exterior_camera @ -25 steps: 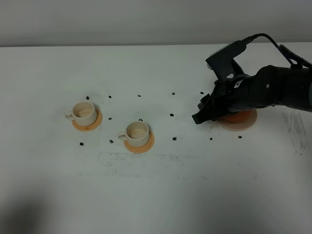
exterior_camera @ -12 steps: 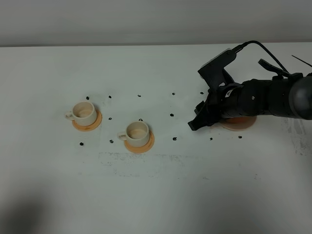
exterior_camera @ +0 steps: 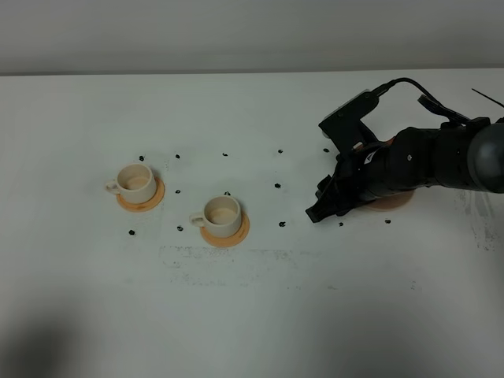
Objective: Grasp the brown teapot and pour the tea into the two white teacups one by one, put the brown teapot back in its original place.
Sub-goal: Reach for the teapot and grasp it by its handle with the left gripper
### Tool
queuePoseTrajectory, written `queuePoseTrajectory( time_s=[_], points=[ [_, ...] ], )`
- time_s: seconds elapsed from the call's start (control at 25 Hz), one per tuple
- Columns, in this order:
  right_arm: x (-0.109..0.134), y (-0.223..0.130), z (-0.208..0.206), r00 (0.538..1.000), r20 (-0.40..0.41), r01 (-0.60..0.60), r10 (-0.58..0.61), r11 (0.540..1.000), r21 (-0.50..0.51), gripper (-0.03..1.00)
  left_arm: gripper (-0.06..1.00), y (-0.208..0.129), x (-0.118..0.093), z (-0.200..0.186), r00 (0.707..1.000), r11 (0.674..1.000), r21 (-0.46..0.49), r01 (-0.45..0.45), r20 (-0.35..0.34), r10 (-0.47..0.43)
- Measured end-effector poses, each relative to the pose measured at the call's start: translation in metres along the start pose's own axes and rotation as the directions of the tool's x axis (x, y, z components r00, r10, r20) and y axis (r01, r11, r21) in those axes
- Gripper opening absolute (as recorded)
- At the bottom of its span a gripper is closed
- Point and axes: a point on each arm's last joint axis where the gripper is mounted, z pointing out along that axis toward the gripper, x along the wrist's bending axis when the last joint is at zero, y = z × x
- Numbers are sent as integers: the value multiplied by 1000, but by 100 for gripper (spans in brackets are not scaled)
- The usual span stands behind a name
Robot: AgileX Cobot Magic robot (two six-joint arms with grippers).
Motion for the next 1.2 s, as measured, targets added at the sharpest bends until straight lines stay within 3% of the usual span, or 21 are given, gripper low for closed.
queuePoseTrajectory(
  time_s=[1.2],
  points=[
    [4,-2,-20,997,-54,57,-52,995,84,44,46,0,0,0,1000,1000,0,1,0,-1]
  ],
)
